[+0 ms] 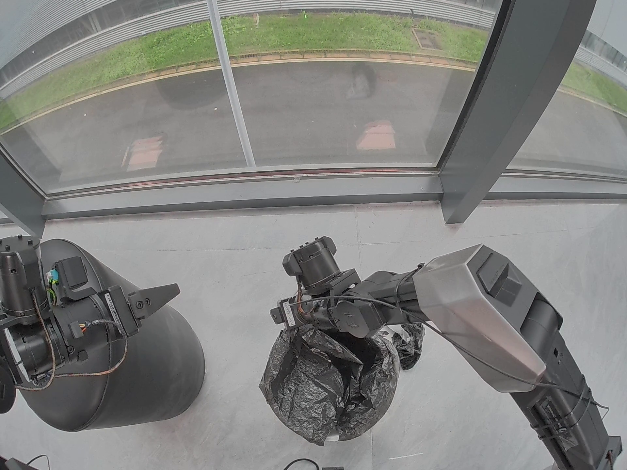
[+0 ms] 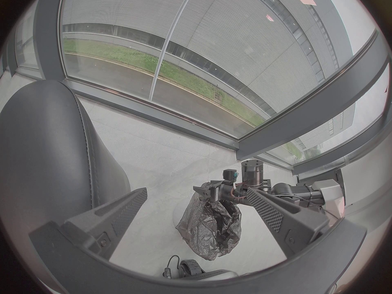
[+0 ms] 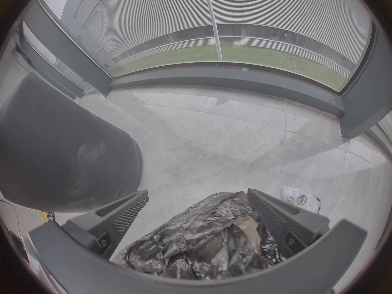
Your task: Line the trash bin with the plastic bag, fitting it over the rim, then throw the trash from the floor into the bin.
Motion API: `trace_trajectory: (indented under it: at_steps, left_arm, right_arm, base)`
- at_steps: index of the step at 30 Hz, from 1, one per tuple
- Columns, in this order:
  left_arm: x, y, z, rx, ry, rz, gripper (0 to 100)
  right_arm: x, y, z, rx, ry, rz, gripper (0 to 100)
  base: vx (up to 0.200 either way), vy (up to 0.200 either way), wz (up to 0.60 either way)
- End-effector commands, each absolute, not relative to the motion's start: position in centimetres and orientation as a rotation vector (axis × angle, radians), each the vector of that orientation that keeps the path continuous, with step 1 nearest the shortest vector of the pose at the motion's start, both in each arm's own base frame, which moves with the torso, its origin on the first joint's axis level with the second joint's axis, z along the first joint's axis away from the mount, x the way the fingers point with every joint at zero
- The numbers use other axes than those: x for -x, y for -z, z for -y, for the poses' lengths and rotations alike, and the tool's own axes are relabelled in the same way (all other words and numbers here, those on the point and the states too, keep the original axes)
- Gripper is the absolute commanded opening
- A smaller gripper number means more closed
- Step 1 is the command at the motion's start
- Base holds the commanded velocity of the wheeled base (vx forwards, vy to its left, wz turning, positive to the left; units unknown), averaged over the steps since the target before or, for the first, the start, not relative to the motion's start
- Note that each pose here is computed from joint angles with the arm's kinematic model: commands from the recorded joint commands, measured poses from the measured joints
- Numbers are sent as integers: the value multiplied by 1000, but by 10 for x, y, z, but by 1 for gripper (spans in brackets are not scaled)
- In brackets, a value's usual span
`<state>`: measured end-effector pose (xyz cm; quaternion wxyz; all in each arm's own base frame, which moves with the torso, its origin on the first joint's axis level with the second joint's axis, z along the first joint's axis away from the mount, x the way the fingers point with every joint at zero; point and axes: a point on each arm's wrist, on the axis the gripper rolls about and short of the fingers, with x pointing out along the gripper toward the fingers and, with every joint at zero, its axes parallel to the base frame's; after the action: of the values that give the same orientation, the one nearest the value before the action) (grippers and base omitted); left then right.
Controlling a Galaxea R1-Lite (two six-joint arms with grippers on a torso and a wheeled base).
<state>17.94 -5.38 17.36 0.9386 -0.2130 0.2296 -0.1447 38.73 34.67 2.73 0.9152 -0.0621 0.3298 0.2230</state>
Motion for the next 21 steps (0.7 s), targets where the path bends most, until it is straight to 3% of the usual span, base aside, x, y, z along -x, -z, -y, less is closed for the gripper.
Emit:
trace_trajectory:
  at_steps: [1,8,12,21]
  left_arm:
    - [-180,-173,54,436,293,-469,100]
    - [-180,-173,53,436,291,-470,100]
    - [-180,-174,53,436,290,-468,100]
    - [-181,-172,53,436,289,-474,100]
  right_arm:
    - [-370,-67,-333,115,-461,-660,100]
    - [-309,-100,-298,119,-477,-727,100]
    - [-252,-78,-265,125,-563,-843,100]
    - [-225,-26,-237,149,-552,-911,100]
  base:
    - [0,0,0]
    - [0,0,0]
    - [0,0,0]
    - [0,0,0]
